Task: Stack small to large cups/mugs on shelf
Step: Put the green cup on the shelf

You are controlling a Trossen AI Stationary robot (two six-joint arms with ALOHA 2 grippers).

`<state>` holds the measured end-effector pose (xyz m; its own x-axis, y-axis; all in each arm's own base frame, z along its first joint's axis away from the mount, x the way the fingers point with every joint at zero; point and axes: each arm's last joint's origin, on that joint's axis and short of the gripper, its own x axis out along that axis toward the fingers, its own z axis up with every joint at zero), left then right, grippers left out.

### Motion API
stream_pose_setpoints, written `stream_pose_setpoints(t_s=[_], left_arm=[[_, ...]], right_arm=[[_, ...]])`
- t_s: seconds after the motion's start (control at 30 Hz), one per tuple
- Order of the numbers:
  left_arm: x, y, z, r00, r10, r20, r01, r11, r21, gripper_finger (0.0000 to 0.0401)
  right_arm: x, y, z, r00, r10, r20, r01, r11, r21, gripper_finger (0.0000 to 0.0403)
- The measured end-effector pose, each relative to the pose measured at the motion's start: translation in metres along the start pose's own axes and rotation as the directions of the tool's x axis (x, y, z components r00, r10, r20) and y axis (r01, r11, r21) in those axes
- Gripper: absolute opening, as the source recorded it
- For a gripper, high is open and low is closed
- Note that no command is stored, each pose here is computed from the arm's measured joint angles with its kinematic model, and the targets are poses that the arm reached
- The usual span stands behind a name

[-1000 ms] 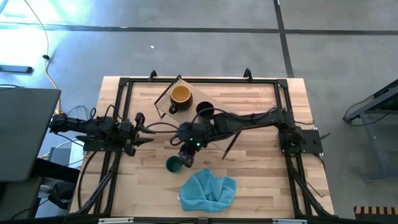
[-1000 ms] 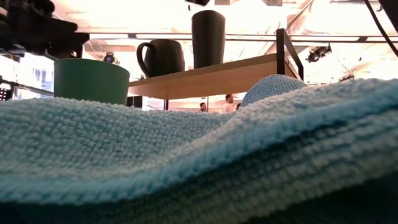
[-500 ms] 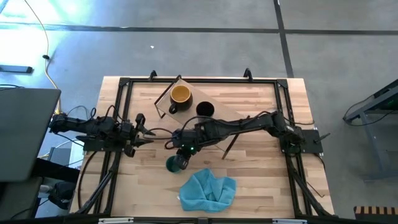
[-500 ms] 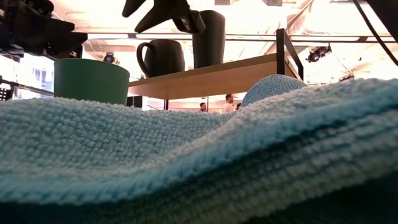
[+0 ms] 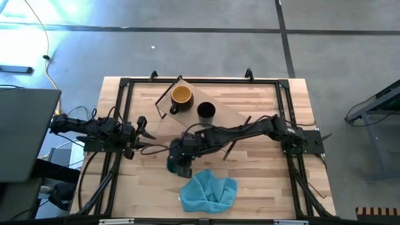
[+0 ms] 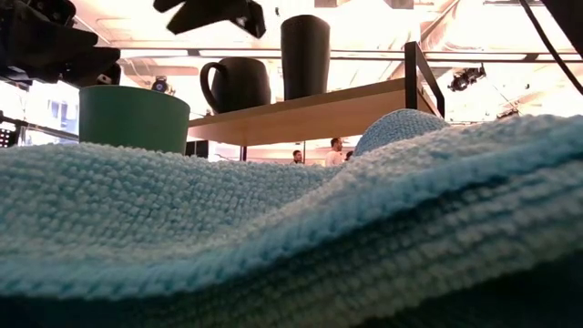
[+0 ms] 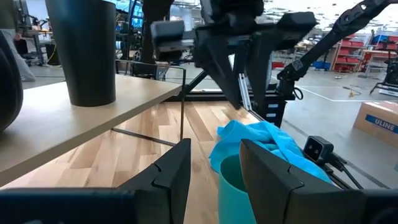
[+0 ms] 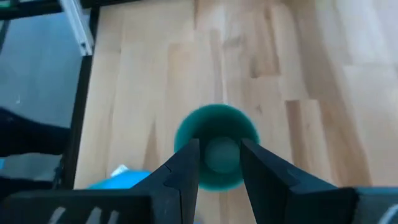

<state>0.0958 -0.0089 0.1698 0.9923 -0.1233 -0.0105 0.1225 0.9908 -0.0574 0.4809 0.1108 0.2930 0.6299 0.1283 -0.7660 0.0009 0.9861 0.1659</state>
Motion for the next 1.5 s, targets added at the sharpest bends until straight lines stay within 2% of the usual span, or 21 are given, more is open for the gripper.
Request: stream_pose_setpoints(t_s=[0.17,0.47,0.7,1.5], left_arm=[[0.0,0.0,0.0,1.0,0.0,0.003,0.0,1.0,0.0,0.0124],[0.0,0.0,0.0,1.0,0.0,0.002,0.0,1.0,0.0,0.0124],[0.0,0.0,0.0,1.0,0.0,0.0,0.0,1.0,-0.002,0.0124],[0.0,0.0,0.0,1.0,-0.005,0.0,0.005,1.0,-0.003,0.0124]], right_arm=[[0.017,-0.006,-0.005,0.998,0.041,-0.054,-0.042,0.999,-0.016,0.0108],[0.035,-0.013,-0.011,0.995,0.032,-0.097,-0.038,0.998,-0.057,0.0108],[0.047,-0.024,-0.013,0.993,0.015,-0.114,-0.019,0.999,-0.037,0.0108],[0.064,-0.029,-0.018,0.99,0.036,-0.136,-0.036,0.999,0.006,0.0108]])
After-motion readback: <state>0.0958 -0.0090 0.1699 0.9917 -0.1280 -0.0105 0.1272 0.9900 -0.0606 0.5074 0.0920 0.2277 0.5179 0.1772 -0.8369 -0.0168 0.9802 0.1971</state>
